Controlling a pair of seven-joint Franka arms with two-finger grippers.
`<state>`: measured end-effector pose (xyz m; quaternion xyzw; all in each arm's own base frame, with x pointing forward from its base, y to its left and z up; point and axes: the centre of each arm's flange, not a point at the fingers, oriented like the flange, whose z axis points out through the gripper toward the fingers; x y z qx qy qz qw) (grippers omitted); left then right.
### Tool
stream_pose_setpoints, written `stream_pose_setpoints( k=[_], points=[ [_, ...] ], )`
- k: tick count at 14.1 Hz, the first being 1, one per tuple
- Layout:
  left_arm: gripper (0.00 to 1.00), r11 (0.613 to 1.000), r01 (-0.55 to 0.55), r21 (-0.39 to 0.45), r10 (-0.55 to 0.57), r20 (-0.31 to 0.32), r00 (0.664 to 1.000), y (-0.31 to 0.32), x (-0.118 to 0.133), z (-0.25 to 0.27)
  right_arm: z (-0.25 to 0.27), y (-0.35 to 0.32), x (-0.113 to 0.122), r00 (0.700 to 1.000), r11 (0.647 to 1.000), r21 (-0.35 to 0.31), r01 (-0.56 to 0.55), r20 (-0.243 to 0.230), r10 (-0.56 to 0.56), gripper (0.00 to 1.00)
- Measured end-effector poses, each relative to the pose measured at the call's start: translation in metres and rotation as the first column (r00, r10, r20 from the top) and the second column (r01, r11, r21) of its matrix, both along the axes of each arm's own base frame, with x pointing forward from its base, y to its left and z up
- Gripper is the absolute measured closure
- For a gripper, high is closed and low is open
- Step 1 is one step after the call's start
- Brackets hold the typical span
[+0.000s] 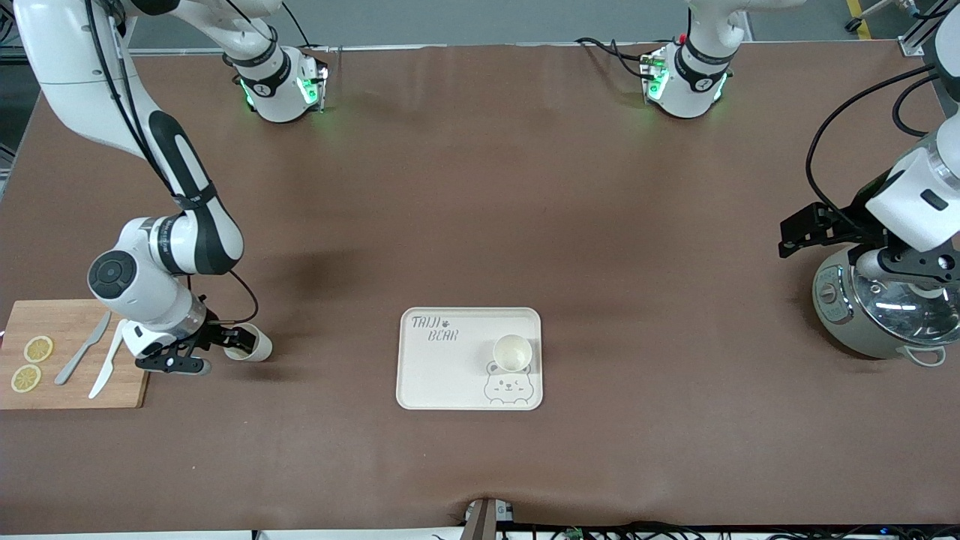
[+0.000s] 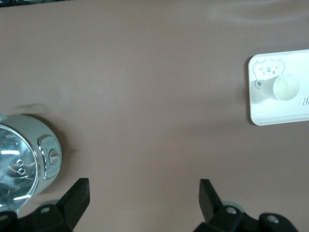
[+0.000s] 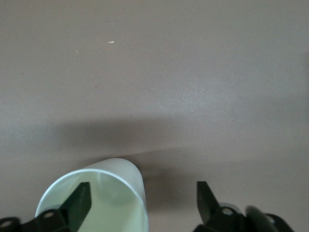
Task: Place white IKEA cup upright on tray with both arms
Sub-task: 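Grasp the second white cup with the right gripper while the left gripper withdraws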
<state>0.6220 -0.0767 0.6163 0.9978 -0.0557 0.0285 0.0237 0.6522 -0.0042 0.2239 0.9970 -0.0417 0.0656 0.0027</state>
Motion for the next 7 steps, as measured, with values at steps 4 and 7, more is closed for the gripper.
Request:
stream_pose_setpoints(
  k=[4,7],
  points=[
    [0.00,1.000,-0.015,-0.008,0.015,0.065,0.998,0.0069,0.0084,0.0048,0.0003,0.0000,0.0003,1.000,1.000,0.000,0.000,0.002,0.000,0.36],
    [0.00,1.000,-0.016,-0.011,0.017,0.090,0.996,0.0071,0.0107,0.0080,0.0003,0.0000,0.0003,1.000,1.000,0.000,0.000,0.002,0.000,0.67]
  ],
)
